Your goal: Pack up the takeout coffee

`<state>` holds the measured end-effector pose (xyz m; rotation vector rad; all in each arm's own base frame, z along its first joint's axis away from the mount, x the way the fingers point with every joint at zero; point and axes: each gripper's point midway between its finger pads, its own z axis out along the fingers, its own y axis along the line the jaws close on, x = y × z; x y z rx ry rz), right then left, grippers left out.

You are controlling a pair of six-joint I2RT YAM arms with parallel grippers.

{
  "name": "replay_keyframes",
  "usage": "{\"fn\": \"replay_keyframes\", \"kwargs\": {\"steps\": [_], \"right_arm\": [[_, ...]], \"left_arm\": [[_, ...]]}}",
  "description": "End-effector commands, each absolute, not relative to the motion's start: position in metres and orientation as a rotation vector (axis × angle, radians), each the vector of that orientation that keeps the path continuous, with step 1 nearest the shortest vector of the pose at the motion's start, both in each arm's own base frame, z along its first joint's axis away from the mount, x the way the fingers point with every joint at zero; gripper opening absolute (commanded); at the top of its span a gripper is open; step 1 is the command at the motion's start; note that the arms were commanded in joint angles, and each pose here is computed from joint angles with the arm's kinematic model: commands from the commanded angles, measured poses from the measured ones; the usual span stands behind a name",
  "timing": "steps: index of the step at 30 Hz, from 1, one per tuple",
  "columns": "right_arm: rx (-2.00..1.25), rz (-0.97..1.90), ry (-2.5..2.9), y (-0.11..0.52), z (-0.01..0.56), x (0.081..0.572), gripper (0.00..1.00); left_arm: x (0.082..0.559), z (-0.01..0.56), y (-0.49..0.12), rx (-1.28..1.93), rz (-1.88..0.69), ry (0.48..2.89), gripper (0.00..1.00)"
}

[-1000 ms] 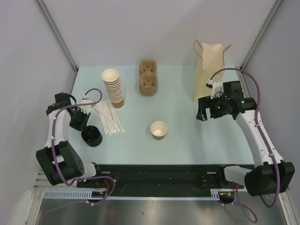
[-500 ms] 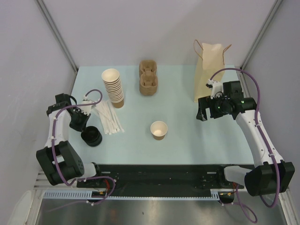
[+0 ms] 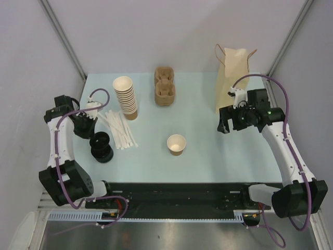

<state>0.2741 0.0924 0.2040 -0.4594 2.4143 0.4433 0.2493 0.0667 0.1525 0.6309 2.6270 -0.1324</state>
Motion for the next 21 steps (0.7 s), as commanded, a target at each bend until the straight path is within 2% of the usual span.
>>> {"fn": "replay_keyframes", "kwargs": {"steps": [1,5,14,21], "right_arm": [[-0.546,0.435,2.333,0.102,0.222,0.283,1.0],[-0.674,0.378,2.284,0.115,0.223,0.285,1.0],[-1.194,0.163,2.091,0.149,0.202,0.288,1.0],[-1.487,0.23,1.576,0.196,0.268,0.251,1.0]], "left_arm": [[0.245,0.189,0.022,0.661,-0.373,2.523,0.0],[0.24,0.205,-0.021,0.773,-0.466,2.437,0.0],[0.209,0.218,-0.15,1.139,-0.794,2.271,0.0],[0.174,0.21,-0.216,1.344,-1.042,2.212,0.0]]}}
